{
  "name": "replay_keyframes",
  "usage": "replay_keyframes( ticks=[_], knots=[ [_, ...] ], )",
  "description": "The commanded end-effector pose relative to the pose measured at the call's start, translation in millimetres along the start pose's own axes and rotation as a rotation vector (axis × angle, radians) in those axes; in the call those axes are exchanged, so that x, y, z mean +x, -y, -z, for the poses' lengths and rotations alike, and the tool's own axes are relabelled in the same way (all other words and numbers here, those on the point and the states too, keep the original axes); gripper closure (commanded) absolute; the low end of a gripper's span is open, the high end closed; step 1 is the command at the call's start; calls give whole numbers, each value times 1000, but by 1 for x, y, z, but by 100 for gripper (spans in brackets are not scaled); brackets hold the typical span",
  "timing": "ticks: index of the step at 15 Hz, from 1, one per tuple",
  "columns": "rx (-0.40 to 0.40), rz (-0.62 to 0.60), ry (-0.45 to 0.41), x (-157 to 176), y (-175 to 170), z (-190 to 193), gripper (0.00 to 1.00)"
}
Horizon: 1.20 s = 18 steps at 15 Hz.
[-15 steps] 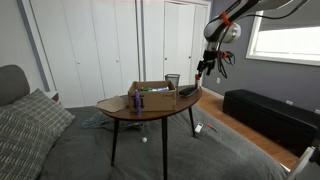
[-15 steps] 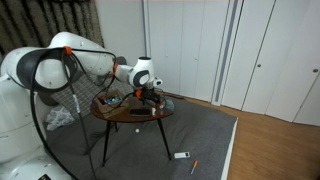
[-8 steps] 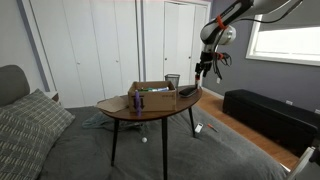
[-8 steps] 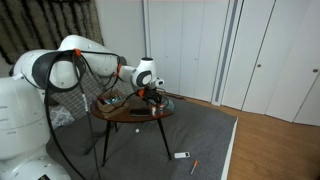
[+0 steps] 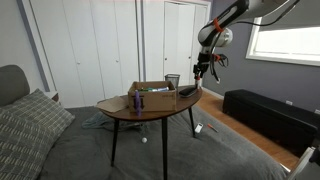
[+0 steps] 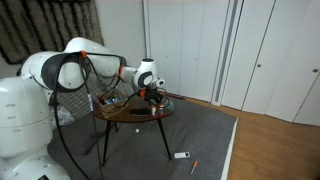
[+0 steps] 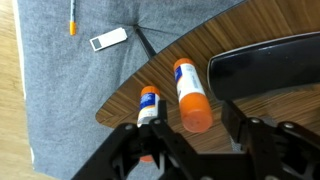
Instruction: Put the two glue sticks in the bin
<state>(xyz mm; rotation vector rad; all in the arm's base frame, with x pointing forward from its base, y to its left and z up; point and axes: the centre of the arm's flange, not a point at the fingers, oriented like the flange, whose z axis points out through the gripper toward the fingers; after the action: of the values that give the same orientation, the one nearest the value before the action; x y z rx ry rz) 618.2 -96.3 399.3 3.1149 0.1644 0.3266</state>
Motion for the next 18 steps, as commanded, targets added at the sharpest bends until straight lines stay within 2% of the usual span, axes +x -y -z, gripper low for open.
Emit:
replay_keyframes(
  ticks=[1, 2, 6, 11, 15, 16, 17, 18],
  knots=[
    [21, -6, -13, 9, -2, -2, 66],
    [23, -9, -7, 9, -1, 0, 68],
    [23, -9, -17, 14, 5, 21, 95],
    [40, 19, -72, 30, 22, 66, 92],
    [108, 41, -141, 45, 44, 108, 92],
    [55, 34, -127, 40, 38, 87, 92],
    [59, 37, -137, 41, 42, 94, 70],
    [58, 38, -137, 41, 42, 94, 70]
  ],
)
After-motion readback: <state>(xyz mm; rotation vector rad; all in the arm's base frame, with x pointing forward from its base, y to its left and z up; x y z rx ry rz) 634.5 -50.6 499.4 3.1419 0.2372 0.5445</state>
